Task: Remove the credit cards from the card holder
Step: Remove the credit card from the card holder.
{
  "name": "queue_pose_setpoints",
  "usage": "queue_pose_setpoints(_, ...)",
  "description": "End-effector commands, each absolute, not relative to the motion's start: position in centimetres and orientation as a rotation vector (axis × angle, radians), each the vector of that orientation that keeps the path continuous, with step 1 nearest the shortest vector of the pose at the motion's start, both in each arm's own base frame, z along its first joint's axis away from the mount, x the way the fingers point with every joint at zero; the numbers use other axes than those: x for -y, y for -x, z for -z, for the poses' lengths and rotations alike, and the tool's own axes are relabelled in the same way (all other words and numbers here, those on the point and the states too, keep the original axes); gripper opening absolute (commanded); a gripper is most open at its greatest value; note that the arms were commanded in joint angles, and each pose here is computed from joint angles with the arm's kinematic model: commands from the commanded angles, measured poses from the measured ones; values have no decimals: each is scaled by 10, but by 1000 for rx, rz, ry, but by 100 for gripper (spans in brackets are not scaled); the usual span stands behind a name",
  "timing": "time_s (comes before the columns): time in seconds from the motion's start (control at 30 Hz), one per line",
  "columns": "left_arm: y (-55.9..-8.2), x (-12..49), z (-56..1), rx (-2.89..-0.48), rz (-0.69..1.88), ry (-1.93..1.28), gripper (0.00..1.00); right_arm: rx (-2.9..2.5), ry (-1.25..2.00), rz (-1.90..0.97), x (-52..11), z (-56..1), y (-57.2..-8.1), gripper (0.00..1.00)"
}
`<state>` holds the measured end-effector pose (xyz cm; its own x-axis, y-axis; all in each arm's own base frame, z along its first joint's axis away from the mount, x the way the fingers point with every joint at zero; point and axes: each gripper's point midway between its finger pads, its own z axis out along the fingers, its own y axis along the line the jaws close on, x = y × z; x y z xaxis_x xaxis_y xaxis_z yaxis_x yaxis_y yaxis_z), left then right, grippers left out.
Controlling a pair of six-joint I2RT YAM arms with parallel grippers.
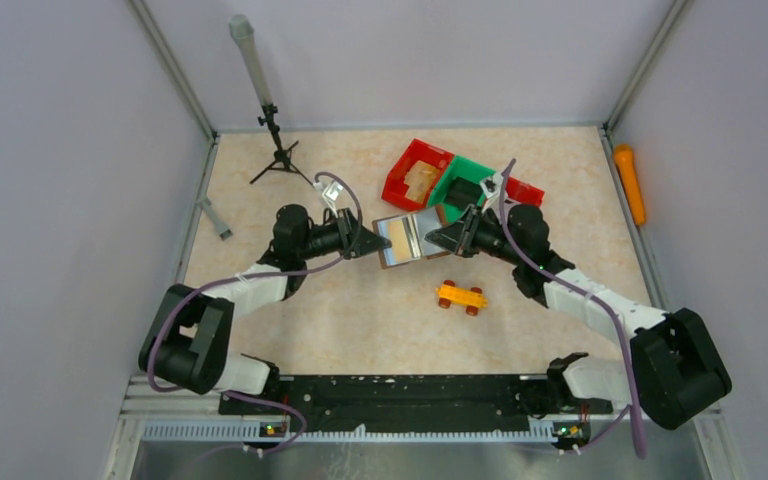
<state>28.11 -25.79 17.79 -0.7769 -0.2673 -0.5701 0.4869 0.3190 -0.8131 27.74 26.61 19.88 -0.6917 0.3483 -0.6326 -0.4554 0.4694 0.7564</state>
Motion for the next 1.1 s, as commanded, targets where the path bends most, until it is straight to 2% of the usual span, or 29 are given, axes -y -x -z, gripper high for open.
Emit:
queue_pose_setpoints(0.0,-282,263,-197,-1863,1555,-269,14,-1853,126,-1336,-268,-221,-280,0)
queue_pose_setpoints(0.07,-284,263,-195,-1873,1555,-264,0,-1873,134,-1311,-265,-217,-283,1)
queue_pose_setpoints(0.13,-288,262,-190,-1897,1530,-247,0,-1904,112,-1241,-254,-213,-291,21)
queue_pose_setpoints(0.17,-290,261,-186,-1923,1514,-233,0,-1908,93,-1202,-247,-212,-295,38)
queue_pose_setpoints(0.2,-292,260,-182,-1940,1494,-219,0,-1912,75,-1156,-240,-210,-298,46)
queue_pose_setpoints(0.23,-294,259,-180,-1955,1473,-207,0,-1918,67,-1100,-234,-209,-301,50)
queue_pose_setpoints(0.4,-305,252,-164,-2031,1365,-148,0,-1922,114,-913,-213,-213,-305,55)
queue_pose_setpoints(0.47,-308,250,-159,-2054,1335,-133,0,-1868,184,-952,-220,-224,-299,55)
queue_pose_setpoints(0.57,-311,249,-151,-2084,1307,-133,0,-1781,353,-1133,-247,-238,-279,49)
queue_pose_setpoints(0.7,-312,251,-149,-2086,1318,-143,0,-1771,510,-1270,-283,-230,-262,45)
queue_pose_setpoints(0.93,-302,259,-162,-2019,1419,-204,0,-1830,498,-1346,-302,-199,-269,45)
queue_pose_setpoints(1.07,-297,262,-170,-1984,1452,-230,0,-1888,427,-1288,-298,-176,-279,47)
